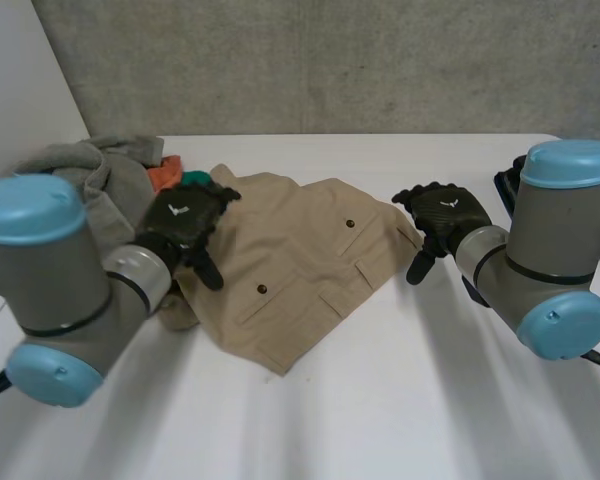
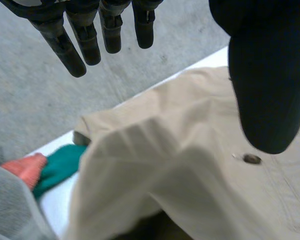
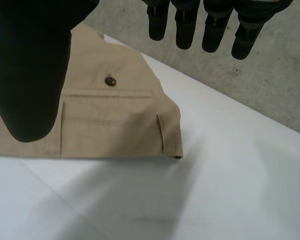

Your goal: Fold the laundry.

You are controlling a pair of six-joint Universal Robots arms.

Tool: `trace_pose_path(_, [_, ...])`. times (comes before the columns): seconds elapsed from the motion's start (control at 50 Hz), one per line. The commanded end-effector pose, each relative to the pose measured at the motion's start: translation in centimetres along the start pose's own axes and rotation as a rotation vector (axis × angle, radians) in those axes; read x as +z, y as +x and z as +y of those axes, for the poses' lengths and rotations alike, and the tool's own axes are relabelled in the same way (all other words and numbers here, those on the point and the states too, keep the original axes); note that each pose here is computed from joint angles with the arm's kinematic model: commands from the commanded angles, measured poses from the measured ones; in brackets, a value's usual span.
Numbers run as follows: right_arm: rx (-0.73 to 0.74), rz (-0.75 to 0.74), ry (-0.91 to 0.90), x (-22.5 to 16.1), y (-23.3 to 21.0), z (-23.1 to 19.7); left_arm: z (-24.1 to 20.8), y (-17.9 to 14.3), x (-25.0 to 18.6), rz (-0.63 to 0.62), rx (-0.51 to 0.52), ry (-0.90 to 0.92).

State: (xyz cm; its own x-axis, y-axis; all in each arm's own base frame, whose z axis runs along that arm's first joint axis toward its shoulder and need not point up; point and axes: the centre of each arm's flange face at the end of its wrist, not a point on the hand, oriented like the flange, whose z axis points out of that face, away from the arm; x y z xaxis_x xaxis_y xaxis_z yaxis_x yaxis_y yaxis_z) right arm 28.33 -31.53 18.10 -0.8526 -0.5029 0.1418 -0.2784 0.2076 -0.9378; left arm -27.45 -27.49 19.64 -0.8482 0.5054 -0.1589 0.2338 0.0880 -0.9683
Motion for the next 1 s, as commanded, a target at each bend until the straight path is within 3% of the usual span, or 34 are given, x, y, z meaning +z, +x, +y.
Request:
trace_pose_path(0.02, [0.094,-0.07,-0.011,-1.9,-4.0,-1.4,-3.5,-3.9,-1.4,-0.089,-0.007,0.036])
trace_pose_path(0.16, [0.183,-0.227,-0.149,-4.8,-9.7,-0.3,-3.5,-9.4,-1.6,-0.145,-0.054,-0.049])
trace_pose_path(0.34, [0.2,-0.333,-0.245,-6.8,-15.6,3.0,1.6,-13.0,-0.3,-0.04,-0.176,-0.272])
trace_pose_path(0.56, [0.135,-0.273,-0.168,-5.7,-18.6,5.2,6.8,-12.4,1.6,-0.003,-0.218,-0.423])
trace_pose_path(1.0, [0.075,-0.145,-0.023,-2.4,-16.9,4.9,6.7,-9.6,2.4,0.042,-0.246,-0.396])
